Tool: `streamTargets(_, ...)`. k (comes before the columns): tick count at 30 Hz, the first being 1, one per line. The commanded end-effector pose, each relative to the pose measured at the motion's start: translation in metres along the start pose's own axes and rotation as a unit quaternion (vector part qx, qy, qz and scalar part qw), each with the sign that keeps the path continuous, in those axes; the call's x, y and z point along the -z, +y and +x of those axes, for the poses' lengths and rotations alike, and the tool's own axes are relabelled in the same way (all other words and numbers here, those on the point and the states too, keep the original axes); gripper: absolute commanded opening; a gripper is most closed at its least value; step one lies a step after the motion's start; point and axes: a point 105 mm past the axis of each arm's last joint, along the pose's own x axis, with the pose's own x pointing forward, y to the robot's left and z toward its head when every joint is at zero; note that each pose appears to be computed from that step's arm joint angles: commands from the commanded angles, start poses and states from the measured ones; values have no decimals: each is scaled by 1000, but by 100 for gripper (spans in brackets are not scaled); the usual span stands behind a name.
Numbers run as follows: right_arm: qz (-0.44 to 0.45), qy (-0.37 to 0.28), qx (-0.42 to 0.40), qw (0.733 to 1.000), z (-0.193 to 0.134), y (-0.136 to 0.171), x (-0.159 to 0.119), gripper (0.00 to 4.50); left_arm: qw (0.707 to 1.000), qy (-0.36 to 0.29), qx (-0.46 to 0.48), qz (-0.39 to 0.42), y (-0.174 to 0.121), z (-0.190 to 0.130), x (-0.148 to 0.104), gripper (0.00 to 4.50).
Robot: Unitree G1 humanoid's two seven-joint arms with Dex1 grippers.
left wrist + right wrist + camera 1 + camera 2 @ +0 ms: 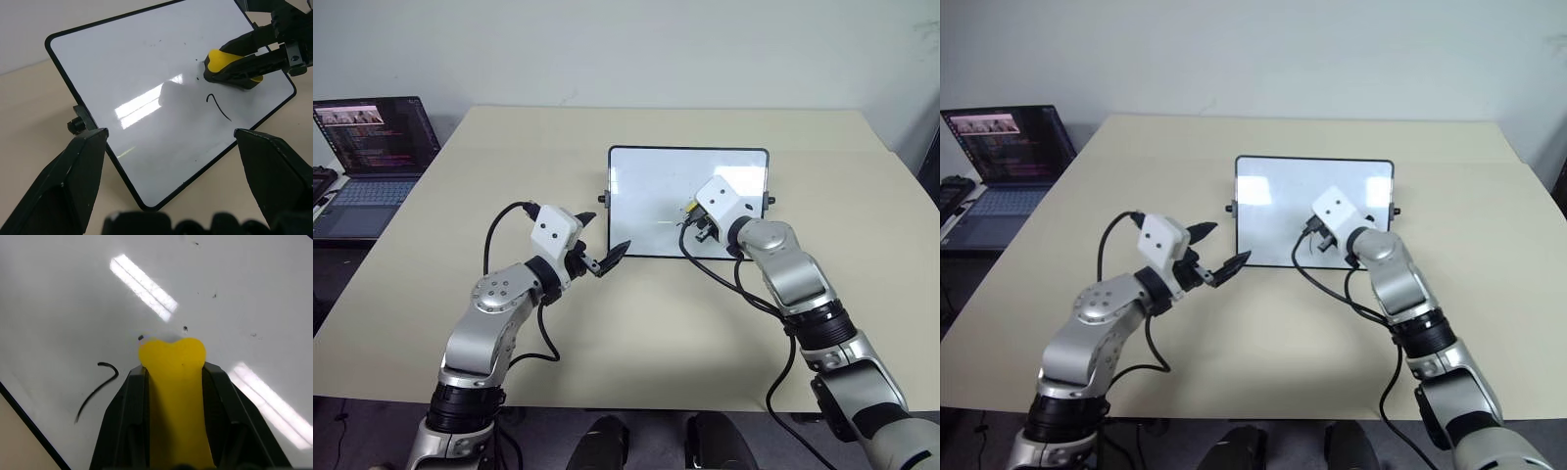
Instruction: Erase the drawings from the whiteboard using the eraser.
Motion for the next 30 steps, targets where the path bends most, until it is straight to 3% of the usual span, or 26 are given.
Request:
streamTargets(1,6,31,34,999,-7,-19,17,109,1000,-23,6,11,1,3,-12,450)
streamTargets(6,10,28,40,999,-9,-22,14,109,1000,-27,11,11,1,7,-14,450)
streamTargets(13,31,-20,45,998,-3,-19,-20,109,1000,-27,12,12,0,7,-13,450)
streamTargets(30,42,-61,2,997,16,14,-51,109,1000,-24,0,15,2,0,-13,450)
